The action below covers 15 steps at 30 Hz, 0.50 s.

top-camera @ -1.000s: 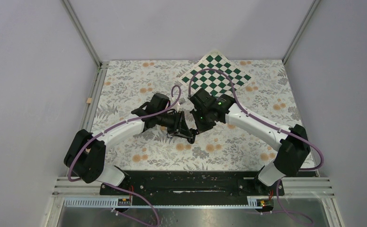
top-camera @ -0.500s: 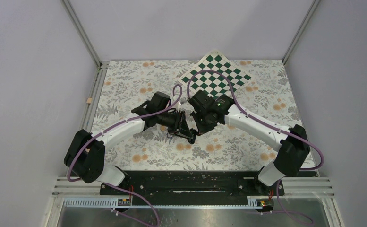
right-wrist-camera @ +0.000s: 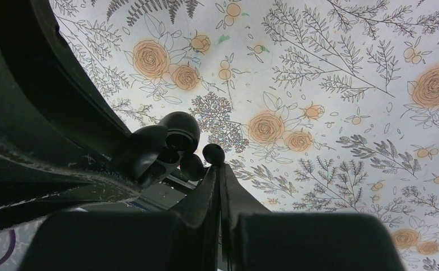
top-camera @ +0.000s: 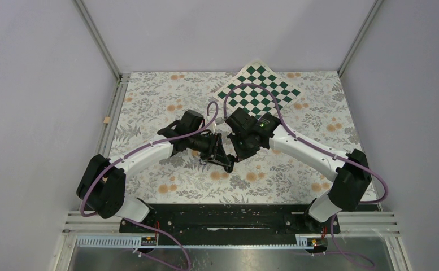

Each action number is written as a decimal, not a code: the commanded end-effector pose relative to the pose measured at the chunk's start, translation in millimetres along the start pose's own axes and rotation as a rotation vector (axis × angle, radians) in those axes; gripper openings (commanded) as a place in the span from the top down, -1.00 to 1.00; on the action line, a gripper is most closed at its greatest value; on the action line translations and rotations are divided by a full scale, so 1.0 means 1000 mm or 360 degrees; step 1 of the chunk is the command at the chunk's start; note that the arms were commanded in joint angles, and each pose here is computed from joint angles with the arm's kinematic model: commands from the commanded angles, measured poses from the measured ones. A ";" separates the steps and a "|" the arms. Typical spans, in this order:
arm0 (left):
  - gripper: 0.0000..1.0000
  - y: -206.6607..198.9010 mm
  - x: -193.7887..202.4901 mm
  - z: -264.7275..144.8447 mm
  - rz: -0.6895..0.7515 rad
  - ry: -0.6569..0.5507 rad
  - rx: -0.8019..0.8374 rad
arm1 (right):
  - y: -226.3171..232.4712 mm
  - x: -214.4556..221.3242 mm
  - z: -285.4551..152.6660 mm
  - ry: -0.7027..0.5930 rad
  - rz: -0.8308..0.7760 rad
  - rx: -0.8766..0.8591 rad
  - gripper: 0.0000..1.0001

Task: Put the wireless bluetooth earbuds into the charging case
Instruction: Insert the right earbud into the right side groove of the charging case.

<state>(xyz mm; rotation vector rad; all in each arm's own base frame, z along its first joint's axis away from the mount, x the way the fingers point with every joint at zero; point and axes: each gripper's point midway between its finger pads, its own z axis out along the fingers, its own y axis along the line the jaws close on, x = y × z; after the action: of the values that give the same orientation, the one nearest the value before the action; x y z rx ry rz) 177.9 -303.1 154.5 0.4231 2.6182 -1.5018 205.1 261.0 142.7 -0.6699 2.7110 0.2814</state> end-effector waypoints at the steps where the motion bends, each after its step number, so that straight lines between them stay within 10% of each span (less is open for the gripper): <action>1: 1.00 -0.016 -0.014 -0.002 0.0112 -0.0042 0.0056 | 0.006 -0.013 -0.022 -0.0121 -0.0009 -0.0031 1.00; 15: 1.00 -0.017 -0.013 -0.001 0.0119 -0.0038 0.0057 | 0.025 -0.014 -0.019 -0.0095 -0.0052 -0.0109 1.00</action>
<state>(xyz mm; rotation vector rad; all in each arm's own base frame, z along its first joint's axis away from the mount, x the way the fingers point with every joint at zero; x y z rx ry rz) 177.1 -303.5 152.1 0.4256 2.6277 -1.4997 203.0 267.6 153.3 -0.6833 2.6806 0.3178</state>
